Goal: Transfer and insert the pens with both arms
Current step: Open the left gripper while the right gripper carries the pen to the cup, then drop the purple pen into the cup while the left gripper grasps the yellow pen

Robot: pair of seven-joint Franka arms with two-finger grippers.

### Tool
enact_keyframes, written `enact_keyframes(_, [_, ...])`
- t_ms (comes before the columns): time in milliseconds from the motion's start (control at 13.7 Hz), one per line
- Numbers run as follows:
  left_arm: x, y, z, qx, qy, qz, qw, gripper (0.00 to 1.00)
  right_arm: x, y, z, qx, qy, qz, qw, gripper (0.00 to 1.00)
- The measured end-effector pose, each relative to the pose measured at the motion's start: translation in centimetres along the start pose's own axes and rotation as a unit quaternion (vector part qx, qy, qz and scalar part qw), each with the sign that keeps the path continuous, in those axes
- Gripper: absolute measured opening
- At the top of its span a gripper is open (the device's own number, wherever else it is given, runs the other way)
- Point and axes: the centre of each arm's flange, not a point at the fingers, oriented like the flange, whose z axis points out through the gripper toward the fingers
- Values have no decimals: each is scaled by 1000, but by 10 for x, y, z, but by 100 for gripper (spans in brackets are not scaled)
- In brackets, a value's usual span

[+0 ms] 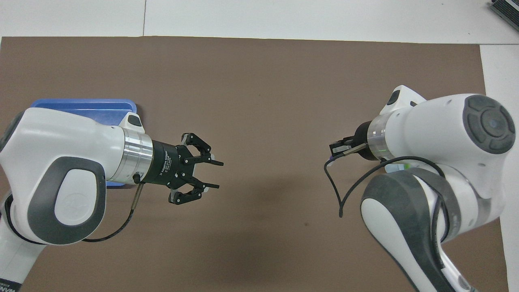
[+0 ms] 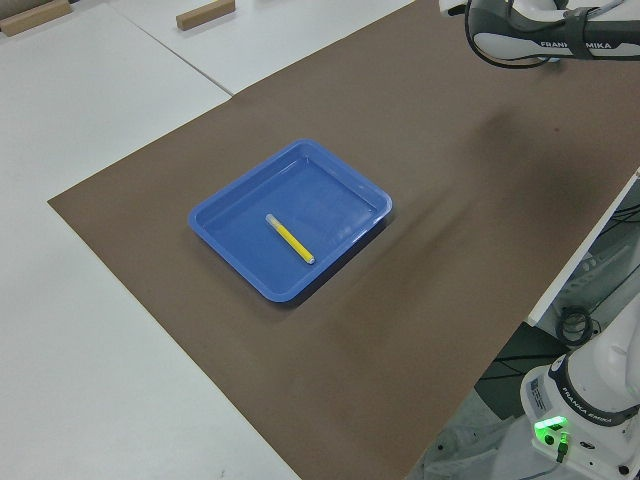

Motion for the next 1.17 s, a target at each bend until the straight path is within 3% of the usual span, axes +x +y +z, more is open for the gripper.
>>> enact_keyframes(219, [18,-13,-5,45,54,135,988,48,-16,64,-14,-64,-54,-81,993,19])
enact_keyframes(439, [50,-21,-23,86,96,254,959,51,-26,99,-24,-106,-85,-143,980,19])
enact_keyframes(877, [143,-39,-93,146,152,433,876,50,-41,139,16,-108,-77,-148,980,19])
enact_keyframes(1169, [187,-55,-129,200,173,523,810,50,-42,140,36,-106,-77,-137,982,19])
